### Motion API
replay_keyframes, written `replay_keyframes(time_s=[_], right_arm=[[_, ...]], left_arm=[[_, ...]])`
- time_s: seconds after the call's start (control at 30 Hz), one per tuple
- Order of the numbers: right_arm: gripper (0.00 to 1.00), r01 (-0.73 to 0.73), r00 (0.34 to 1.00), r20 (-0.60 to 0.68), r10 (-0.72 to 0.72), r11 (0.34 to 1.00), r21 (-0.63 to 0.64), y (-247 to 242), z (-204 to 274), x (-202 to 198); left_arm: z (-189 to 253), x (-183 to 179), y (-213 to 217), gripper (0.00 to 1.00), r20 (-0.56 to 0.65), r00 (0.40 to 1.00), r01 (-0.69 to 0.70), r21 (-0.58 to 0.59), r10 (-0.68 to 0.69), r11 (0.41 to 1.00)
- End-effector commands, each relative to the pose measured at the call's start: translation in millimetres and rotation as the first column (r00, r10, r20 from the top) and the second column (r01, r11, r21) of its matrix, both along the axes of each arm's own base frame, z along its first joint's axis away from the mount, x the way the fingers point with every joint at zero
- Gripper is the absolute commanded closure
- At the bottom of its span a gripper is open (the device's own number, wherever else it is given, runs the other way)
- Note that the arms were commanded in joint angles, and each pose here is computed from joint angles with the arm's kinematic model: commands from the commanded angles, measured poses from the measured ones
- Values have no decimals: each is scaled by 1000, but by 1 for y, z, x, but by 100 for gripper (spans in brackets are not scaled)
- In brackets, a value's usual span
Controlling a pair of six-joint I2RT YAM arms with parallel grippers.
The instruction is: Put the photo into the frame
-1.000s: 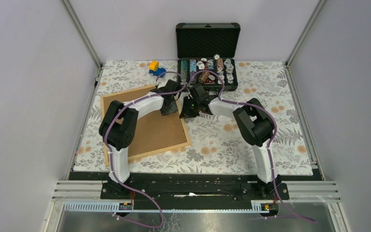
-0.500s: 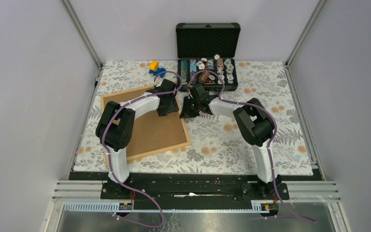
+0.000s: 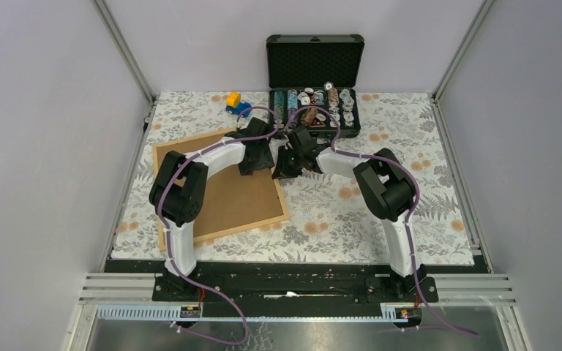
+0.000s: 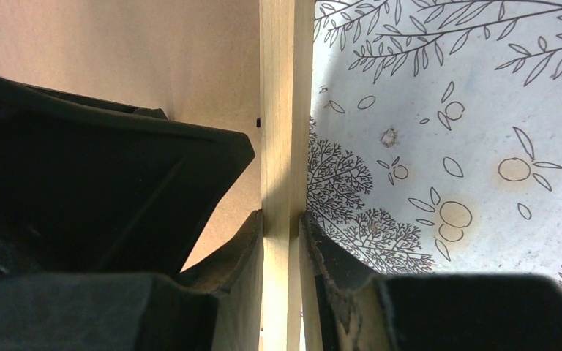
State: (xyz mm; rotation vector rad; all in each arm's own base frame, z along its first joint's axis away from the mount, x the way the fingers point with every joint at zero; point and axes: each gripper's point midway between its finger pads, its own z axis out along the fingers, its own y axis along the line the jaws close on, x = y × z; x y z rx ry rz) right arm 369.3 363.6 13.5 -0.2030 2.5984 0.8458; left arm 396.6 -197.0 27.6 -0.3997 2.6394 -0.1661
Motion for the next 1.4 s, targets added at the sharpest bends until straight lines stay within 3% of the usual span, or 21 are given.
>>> replay_keyframes(time_s=[0.0,0.37,0.83,1.37], right_arm=[[100,-42,985,-170,19,990,-132,-25,-57,-40],[100,-43,985,-174,20,990,-131,-24,-58,-40],[100,-47,984,-178,24,991,-127,-24,-58,-41],[100,-53,983,-181,30,991,-122,-23,-59,-41]], left_arm=[[-49,-19,5,31,-130,991,-4,36,9,999],[-53,-15,5,26,-154,988,-17,38,23,999],[-55,-11,11,32,-162,985,-52,64,62,997],[-50,-7,17,27,-134,986,-94,21,96,995]])
